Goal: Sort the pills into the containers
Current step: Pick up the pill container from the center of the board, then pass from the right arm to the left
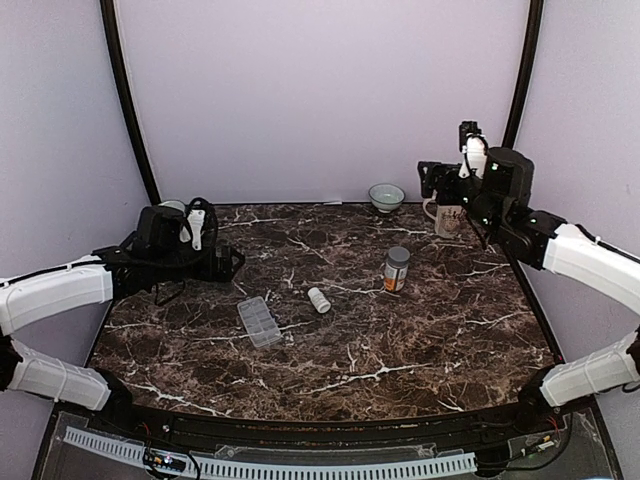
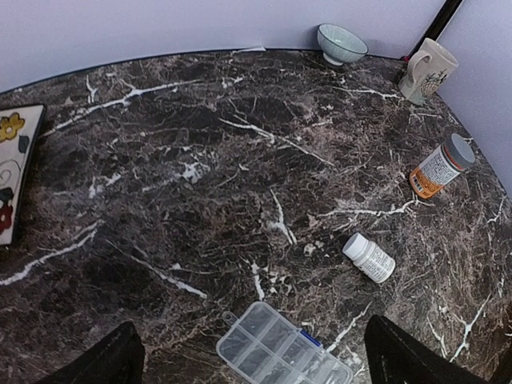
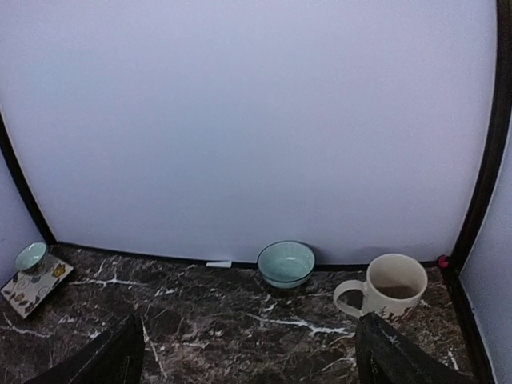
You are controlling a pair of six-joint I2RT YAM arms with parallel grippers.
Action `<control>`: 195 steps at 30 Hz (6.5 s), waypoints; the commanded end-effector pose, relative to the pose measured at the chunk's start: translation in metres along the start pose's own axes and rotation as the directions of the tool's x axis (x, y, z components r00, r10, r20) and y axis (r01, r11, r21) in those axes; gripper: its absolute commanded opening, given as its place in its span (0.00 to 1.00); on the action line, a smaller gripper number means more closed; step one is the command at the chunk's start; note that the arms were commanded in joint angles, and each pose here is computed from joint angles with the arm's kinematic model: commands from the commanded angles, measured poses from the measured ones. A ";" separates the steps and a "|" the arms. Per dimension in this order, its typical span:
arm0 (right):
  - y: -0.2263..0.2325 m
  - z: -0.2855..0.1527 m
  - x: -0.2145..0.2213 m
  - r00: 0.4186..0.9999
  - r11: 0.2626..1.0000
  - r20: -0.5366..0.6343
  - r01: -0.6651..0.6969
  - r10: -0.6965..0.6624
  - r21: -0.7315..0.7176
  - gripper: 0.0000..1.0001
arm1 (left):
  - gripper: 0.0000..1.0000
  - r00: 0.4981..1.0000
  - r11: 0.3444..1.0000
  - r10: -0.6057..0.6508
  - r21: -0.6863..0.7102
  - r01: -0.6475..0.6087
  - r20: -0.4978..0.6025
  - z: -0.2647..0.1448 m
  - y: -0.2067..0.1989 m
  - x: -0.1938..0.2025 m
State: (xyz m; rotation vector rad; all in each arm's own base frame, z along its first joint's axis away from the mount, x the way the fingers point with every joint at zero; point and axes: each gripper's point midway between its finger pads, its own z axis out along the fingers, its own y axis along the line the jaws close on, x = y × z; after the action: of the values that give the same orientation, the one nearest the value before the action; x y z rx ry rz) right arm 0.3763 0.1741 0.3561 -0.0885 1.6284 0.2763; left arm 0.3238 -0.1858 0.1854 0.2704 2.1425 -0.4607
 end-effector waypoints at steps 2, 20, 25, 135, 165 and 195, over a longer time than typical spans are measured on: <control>0.068 0.004 0.049 0.966 0.995 -0.254 0.016 -0.040 -0.095 0.92 | 0.99 0.980 0.991 -0.136 -0.010 0.136 -0.148 0.009 -0.010 0.031; 0.279 -0.055 0.214 0.728 0.901 -0.643 -0.082 -0.238 -0.426 0.90 | 0.99 0.857 0.886 -0.464 -0.125 0.447 -0.223 -0.001 0.004 0.095; 0.299 -0.053 0.246 0.673 0.883 -0.691 -0.120 -0.263 -0.453 0.91 | 0.99 0.835 0.875 -0.484 -0.133 0.465 -0.261 0.005 0.002 0.105; 0.337 -0.028 0.270 0.588 0.844 -0.772 -0.264 -0.242 -0.466 0.41 | 0.71 0.635 0.610 -0.749 0.179 0.772 -0.188 0.050 -0.024 0.073; 0.330 -0.019 0.261 0.602 0.833 -0.764 -0.283 -0.232 -0.476 0.63 | 0.19 0.687 0.597 -0.690 0.357 0.718 -0.228 0.053 -0.052 0.049; 0.281 -0.062 0.142 0.705 0.443 -0.708 -0.619 -0.051 -0.648 0.85 | 0.14 0.803 0.205 -0.419 0.818 0.537 -0.423 -0.021 -0.094 -0.017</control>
State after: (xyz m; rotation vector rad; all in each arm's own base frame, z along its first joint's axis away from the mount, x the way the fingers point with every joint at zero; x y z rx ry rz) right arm 0.2562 0.4331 0.2127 -0.6922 2.1868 1.3272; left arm 0.3075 -0.2604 0.1876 0.0093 1.9168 -1.9607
